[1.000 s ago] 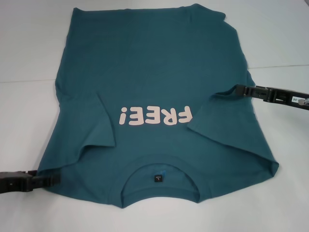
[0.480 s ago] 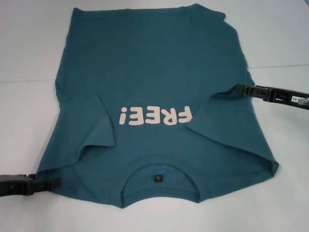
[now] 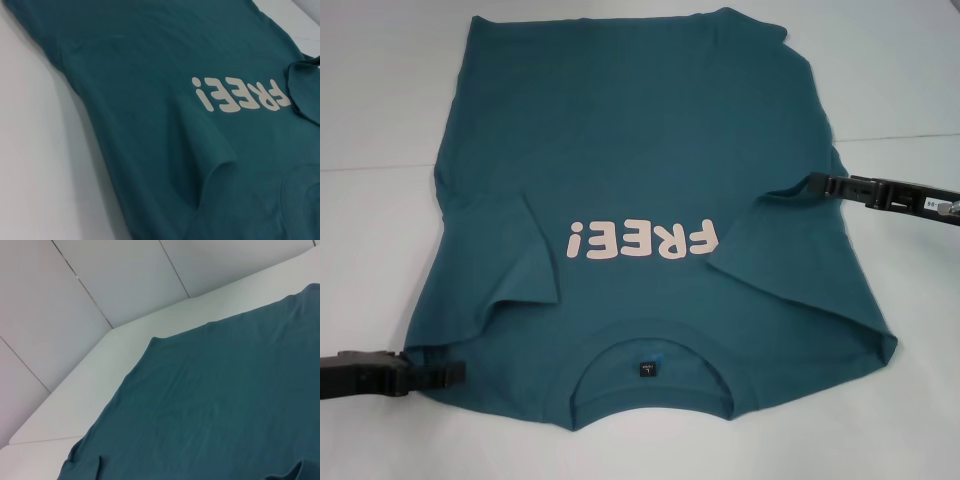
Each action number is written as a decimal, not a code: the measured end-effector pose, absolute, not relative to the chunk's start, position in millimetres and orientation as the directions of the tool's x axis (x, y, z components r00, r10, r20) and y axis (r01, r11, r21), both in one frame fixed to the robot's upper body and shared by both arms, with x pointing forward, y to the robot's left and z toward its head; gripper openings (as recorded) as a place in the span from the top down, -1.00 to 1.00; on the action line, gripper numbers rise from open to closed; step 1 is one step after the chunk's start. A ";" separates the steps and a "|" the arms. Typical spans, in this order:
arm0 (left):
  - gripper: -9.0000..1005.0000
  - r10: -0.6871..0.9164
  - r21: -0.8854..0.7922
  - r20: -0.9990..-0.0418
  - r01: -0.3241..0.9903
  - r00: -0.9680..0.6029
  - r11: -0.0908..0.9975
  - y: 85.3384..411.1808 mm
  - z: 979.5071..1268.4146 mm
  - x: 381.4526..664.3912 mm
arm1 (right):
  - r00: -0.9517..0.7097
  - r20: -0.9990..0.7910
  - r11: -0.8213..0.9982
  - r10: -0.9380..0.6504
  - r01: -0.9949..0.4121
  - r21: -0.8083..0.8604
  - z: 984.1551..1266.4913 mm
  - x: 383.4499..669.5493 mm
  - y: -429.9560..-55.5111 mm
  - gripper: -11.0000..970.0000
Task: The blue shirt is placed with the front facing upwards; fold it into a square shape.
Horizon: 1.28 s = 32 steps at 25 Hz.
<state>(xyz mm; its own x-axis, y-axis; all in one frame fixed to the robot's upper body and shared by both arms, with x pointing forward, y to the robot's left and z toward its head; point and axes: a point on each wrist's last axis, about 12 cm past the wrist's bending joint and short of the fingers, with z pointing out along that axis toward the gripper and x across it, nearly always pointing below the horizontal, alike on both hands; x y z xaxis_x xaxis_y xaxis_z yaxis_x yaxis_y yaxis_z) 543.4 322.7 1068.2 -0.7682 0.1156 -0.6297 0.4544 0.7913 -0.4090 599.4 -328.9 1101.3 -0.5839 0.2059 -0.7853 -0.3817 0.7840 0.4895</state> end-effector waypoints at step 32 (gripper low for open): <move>0.79 0.103 -0.374 -0.628 0.415 -0.771 0.830 330.0 1071.0 548.4 | -0.584 -0.782 0.784 0.217 -0.373 0.496 1098.9 596.7 -329.5 -0.95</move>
<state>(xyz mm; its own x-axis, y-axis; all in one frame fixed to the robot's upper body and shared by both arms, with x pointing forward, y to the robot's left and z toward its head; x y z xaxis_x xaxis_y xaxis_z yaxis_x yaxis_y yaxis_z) 548.4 330.0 1071.0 -0.7714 0.1027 -0.6281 0.4147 0.8297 -0.3737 596.7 -329.5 1098.9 -0.5844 0.2166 -0.7820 -0.3730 0.7841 0.4959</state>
